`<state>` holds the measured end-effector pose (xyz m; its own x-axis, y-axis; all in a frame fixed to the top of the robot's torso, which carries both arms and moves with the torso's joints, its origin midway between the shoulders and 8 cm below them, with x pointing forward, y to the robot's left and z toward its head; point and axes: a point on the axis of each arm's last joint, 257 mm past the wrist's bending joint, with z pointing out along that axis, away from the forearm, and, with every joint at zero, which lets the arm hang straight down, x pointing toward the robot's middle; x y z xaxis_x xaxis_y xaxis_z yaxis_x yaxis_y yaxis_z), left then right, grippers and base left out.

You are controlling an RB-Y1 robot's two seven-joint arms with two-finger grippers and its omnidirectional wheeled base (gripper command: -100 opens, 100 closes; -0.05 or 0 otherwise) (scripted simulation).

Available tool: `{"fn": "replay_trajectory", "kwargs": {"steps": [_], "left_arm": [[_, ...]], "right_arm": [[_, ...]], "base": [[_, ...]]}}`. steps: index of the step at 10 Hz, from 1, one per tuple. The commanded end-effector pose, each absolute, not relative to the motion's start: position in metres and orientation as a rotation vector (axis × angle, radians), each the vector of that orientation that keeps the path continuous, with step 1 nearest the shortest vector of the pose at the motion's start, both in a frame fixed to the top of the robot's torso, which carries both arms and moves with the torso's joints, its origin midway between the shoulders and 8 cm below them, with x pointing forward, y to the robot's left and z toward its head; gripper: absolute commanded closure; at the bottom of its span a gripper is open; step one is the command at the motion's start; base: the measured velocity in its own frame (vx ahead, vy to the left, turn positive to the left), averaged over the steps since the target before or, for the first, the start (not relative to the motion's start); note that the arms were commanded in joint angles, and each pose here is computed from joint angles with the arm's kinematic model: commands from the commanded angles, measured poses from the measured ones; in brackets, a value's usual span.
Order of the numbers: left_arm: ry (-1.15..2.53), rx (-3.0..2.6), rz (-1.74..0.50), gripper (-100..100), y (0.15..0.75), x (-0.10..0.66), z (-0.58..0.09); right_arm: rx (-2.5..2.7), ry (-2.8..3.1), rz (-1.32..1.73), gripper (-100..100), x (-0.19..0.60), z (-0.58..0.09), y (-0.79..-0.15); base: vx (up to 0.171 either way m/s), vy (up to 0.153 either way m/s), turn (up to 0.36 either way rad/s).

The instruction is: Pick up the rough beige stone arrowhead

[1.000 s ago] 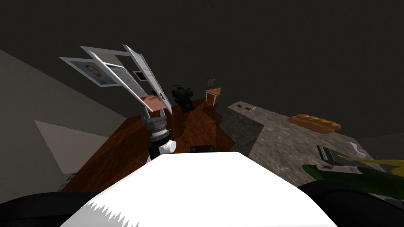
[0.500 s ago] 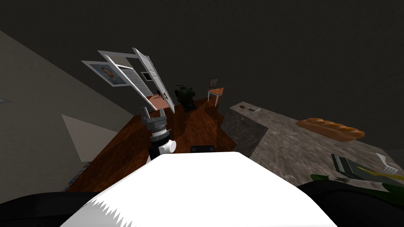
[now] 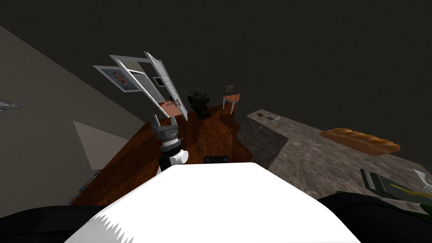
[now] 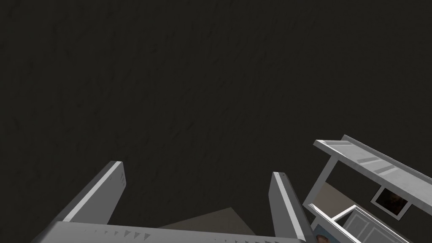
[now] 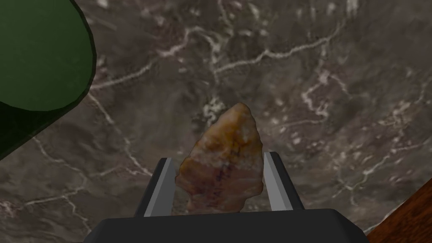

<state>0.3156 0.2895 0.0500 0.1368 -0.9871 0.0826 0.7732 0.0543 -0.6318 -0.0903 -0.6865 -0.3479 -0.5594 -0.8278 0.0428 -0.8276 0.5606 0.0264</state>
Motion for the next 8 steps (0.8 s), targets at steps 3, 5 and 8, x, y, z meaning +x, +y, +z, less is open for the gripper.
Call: {"fn": "replay_trajectory", "kwargs": {"steps": [3, 5, 8], "left_arm": [[0.427, -0.622, -1.400, 0, 0.290, 0.316, 0.050], [0.427, -0.622, -1.400, 0, 0.290, 0.316, 0.050], [0.427, -0.622, -1.400, 0, 0.290, 0.316, 0.050]], "right_arm": [[1.450, -2.731, -0.004, 100, -0.090, -0.348, -0.687], [1.463, -2.724, -0.002, 100, -0.081, -0.338, -0.691], [1.470, -2.720, 0.000, 0, -0.077, -0.334, -0.695]], "base": [[0.000, 0.000, 0.000], [0.000, 0.008, -0.049], [-0.003, 0.013, -0.053]]}}
